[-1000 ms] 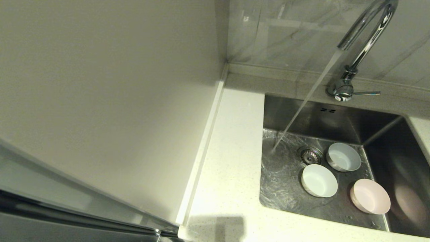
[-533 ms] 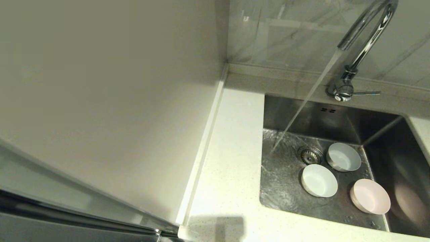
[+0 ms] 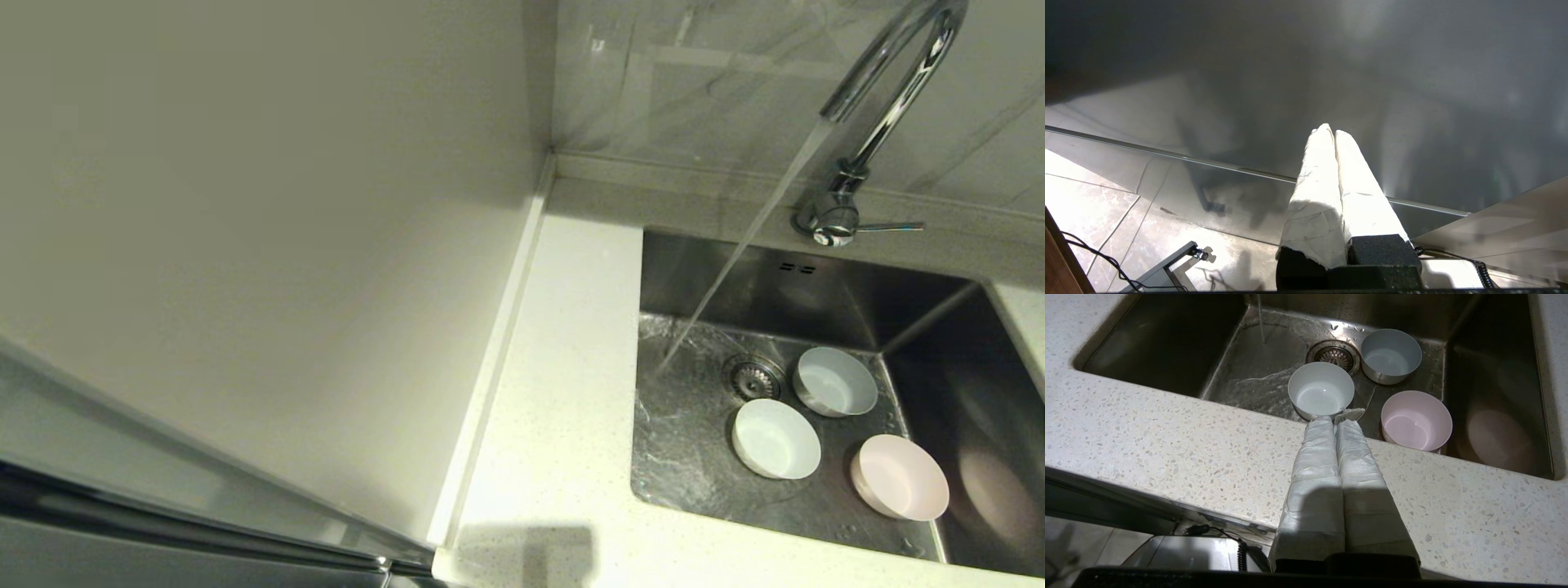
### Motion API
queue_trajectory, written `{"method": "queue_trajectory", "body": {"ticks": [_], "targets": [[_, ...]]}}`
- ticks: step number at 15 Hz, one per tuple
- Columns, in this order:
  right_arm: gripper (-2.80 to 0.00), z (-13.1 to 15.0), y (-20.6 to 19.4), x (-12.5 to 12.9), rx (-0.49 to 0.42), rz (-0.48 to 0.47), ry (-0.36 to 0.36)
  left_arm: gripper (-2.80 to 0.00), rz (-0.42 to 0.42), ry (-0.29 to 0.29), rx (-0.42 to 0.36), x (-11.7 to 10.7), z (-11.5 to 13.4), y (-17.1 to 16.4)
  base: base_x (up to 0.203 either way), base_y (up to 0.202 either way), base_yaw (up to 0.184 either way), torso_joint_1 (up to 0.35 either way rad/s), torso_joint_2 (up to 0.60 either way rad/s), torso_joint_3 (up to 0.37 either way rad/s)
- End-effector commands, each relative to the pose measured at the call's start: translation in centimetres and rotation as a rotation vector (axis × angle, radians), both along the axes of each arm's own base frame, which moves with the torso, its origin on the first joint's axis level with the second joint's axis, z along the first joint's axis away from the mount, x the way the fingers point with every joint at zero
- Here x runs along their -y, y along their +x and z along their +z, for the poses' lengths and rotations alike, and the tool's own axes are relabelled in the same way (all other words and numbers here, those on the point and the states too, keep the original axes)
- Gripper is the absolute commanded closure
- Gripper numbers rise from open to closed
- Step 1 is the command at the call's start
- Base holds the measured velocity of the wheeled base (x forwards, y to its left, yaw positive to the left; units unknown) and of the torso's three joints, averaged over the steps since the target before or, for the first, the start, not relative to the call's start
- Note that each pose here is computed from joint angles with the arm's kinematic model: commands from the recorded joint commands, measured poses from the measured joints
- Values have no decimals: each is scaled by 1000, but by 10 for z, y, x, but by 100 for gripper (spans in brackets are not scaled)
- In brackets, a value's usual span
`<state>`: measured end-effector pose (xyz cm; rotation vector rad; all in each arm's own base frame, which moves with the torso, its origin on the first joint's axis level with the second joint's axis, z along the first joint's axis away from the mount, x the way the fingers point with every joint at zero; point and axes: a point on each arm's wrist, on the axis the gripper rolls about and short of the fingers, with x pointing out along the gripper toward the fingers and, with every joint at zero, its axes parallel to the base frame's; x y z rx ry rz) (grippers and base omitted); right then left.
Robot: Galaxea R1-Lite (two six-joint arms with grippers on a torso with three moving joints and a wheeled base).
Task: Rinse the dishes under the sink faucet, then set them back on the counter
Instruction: Wait for the water to rinse the bowl
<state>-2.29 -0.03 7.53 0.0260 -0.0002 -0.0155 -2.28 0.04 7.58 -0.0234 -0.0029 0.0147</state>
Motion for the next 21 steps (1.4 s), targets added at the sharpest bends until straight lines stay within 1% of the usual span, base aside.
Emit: {"method": "queue_trajectory", "body": {"ticks": [1,7,21], "targets": [[0,0,0,0,-1,0,2,0,1,-1,3,0,0,0,0,0,0,0,0,0],[0,0,0,0,0,-8,25,0,0,-1,3,0,0,0,0,0,0,0,0,0],[0,0,0,0,1,-8,26,0,0,-1,3,0,0,0,0,0,0,0,0,0]]}}
